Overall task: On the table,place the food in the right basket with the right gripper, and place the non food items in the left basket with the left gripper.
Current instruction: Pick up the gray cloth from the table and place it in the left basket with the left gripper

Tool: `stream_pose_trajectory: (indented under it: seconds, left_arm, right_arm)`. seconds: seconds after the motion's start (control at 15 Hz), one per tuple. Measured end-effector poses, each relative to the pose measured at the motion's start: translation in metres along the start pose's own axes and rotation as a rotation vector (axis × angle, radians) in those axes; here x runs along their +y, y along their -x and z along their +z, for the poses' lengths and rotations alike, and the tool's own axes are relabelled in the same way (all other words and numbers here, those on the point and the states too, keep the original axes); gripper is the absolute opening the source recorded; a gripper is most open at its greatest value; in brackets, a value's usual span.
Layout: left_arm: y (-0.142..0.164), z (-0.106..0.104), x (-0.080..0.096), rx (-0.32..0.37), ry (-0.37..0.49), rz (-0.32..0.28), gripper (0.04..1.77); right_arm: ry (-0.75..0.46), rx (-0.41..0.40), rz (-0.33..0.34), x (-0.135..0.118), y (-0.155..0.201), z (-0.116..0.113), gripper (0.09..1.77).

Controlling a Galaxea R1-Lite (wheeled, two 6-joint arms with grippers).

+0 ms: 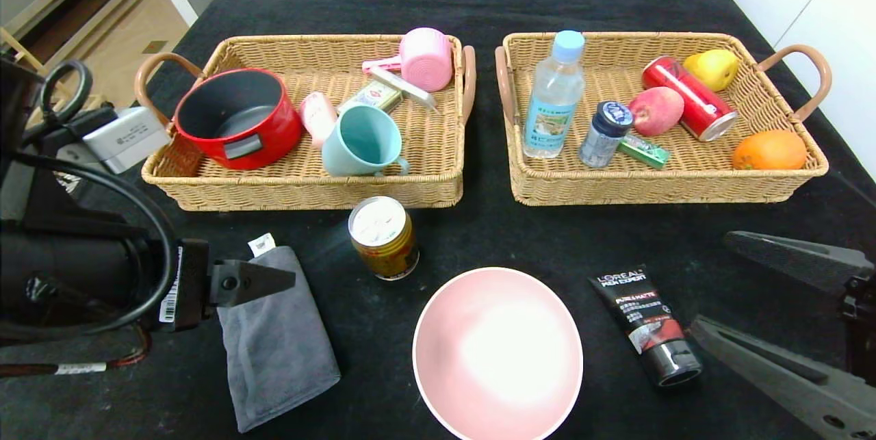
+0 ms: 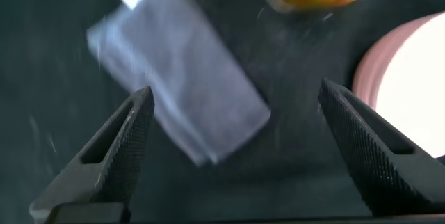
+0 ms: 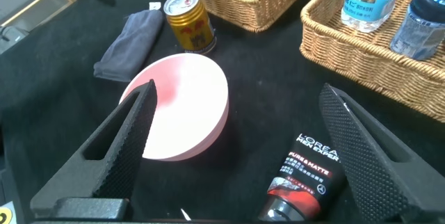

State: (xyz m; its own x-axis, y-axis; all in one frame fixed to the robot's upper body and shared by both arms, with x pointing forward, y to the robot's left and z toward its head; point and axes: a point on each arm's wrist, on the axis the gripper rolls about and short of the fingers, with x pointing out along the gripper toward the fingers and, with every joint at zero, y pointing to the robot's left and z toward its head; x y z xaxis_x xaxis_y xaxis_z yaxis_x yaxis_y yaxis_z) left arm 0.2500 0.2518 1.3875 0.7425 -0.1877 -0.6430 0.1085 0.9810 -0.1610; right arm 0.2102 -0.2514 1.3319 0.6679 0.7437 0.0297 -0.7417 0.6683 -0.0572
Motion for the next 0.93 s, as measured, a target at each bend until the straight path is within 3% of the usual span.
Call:
stream_pose_trajectory:
  seconds: [0.27, 0.53, 0.93]
  left_arm:
    - [-0.022, -0.004, 0.002, 0.141, 0.115, 0.09, 1.72]
    - [-0.044, -0.015, 0.012, 0.228, 0.142, 0.152, 1.72]
    - [-0.071, -0.024, 0.014, 0.193, 0.149, 0.145, 1.72]
  right_arm:
    - [0.001, -0.004, 0.001, 0.0, 0.001, 0.001, 1.7]
    - [0.0, 0.003, -0.003, -0.001, -0.001, 0.0, 1.7]
    - [0.001, 0.0, -0.008, -0.001, 0.0, 0.0, 1.71]
